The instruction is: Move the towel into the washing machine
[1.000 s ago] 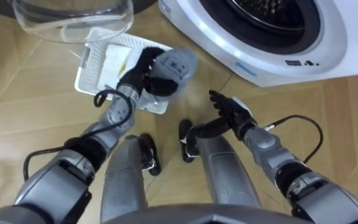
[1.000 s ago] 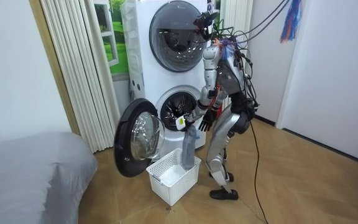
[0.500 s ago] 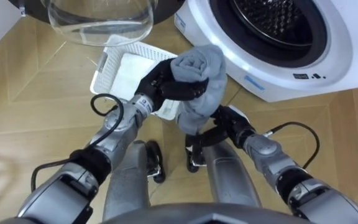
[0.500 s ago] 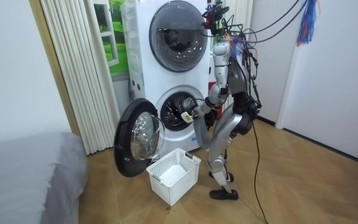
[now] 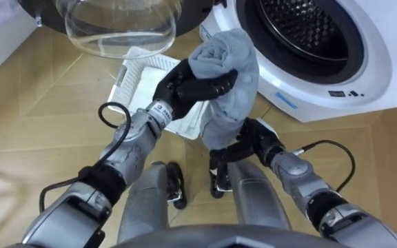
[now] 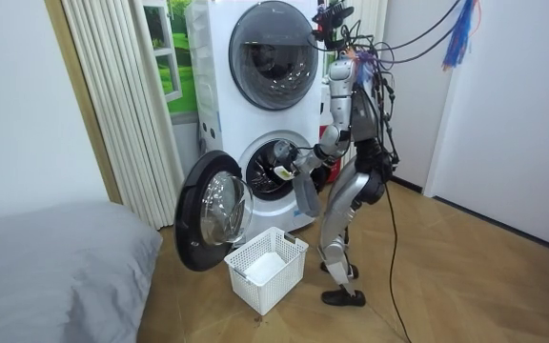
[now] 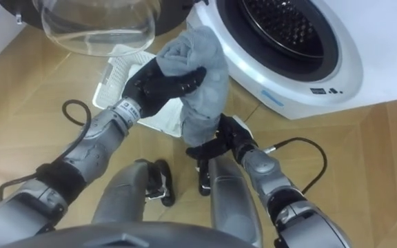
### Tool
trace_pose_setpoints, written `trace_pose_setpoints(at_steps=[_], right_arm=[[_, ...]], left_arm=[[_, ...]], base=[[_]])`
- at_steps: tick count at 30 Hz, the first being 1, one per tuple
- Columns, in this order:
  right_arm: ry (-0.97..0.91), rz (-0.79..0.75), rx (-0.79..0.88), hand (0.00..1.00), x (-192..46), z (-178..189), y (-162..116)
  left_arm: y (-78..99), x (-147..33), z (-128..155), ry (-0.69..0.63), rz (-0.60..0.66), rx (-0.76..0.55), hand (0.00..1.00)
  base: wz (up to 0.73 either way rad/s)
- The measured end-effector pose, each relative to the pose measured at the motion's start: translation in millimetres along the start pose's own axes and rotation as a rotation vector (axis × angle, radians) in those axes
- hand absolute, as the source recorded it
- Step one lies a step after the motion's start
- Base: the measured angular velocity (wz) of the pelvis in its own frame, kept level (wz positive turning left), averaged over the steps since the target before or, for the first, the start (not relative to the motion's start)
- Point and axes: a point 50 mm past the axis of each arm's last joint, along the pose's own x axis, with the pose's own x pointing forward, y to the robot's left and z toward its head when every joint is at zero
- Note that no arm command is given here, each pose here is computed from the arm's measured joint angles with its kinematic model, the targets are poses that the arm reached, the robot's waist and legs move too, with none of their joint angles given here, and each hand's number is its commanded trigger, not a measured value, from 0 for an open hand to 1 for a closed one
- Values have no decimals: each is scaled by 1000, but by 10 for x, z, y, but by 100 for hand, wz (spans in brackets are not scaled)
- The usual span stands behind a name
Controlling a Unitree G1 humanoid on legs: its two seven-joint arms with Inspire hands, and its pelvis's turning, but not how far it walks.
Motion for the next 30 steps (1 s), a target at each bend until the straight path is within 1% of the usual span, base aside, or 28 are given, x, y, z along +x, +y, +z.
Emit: trace_pose_setpoints(at_steps=[3,7,12,18,19,26,30], right_arm=[[-1,-8,6,100,1,5,-14],[24,-14,-27,100,-1,-11,-38],[68,-30,-81,100,-9,-57,-60],[88,-56,-81,100,-42,-137,-42],[90,-61,-80,100,-46,-144,-44],[110,-90,-85,100,-67,-165,-83],[125,-108,-85,100,-84,-199,-114]], left_arm=[[-34,17,-8,-11,-8,-48,100],[-39,12,-30,4,-18,-63,100],[-28,-58,-145,51,-32,-107,100],[8,-174,-263,73,-33,-145,100],[10,-183,-272,75,-36,-148,0],[33,-278,-336,88,-39,-194,0],[144,-364,-342,76,16,-203,0]], base=[[0],[-1],[0],[0],[0],[0],[2]])
